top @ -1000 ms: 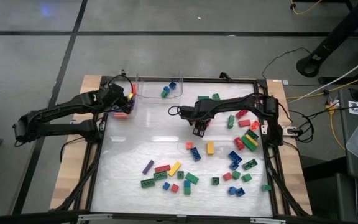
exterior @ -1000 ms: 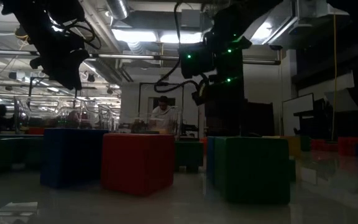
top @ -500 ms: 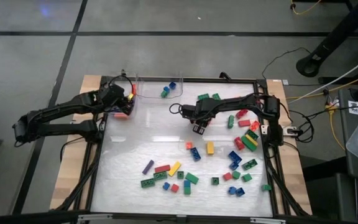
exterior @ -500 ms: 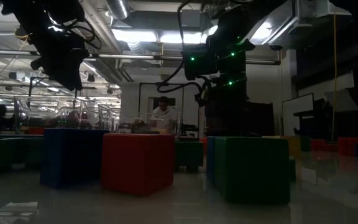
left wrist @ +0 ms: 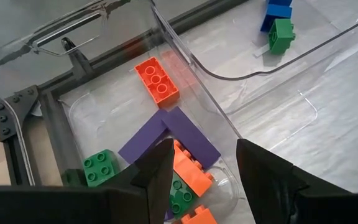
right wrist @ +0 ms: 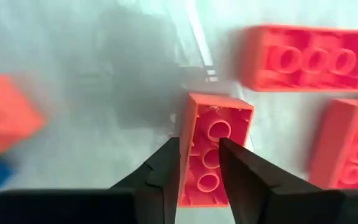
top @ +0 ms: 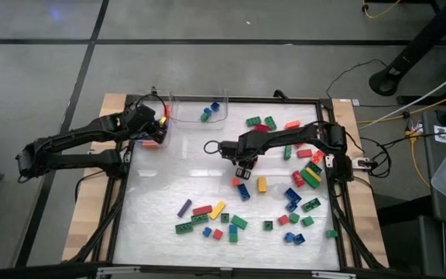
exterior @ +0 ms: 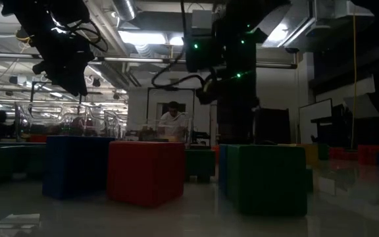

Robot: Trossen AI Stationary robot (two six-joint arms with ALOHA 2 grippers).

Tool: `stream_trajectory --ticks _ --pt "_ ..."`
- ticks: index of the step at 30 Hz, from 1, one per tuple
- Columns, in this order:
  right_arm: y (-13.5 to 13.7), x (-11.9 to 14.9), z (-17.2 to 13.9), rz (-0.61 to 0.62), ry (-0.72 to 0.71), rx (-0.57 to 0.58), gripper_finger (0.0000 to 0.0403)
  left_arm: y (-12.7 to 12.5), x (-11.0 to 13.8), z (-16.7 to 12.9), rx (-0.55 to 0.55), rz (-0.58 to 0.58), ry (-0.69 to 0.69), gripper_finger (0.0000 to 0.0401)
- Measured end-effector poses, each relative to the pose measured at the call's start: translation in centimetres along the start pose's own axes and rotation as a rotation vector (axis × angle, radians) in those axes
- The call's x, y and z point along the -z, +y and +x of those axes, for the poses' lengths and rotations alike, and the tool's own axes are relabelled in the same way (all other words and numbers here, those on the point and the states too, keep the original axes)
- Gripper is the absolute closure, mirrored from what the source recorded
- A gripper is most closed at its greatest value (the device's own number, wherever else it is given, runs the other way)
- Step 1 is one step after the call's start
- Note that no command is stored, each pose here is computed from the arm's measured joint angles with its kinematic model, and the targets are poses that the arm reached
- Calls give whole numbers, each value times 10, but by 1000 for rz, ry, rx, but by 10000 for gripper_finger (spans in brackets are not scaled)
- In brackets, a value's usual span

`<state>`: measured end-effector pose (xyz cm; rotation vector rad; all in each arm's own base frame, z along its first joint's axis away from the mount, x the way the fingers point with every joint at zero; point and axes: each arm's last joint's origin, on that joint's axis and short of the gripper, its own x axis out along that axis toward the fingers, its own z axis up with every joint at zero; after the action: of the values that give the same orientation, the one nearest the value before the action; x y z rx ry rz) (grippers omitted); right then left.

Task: Sort blocks by size
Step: Put the large orange game piece into the left transparent bin

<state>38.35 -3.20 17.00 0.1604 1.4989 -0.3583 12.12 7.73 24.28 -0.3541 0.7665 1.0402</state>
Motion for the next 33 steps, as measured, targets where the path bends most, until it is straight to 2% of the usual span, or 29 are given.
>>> stream_trajectory --ticks 13,16,21,25,29,33 --pt "-2 -4 -4 6 -23 21 289 0 0 0 0 4 0 239" --pt "-2 -4 -4 7 -23 23 270 0 0 0 0 4 0 239" --pt "-3 -4 -5 11 -29 36 216 0 0 0 0 4 0 239" --pt "-3 -2 -3 60 -26 37 179 0 0 0 0 4 0 239" --pt "-7 5 8 65 21 39 162 0 0 0 -1 4 0 239" --pt "-14 11 20 85 54 8 162 0 0 0 -1 4 0 239"
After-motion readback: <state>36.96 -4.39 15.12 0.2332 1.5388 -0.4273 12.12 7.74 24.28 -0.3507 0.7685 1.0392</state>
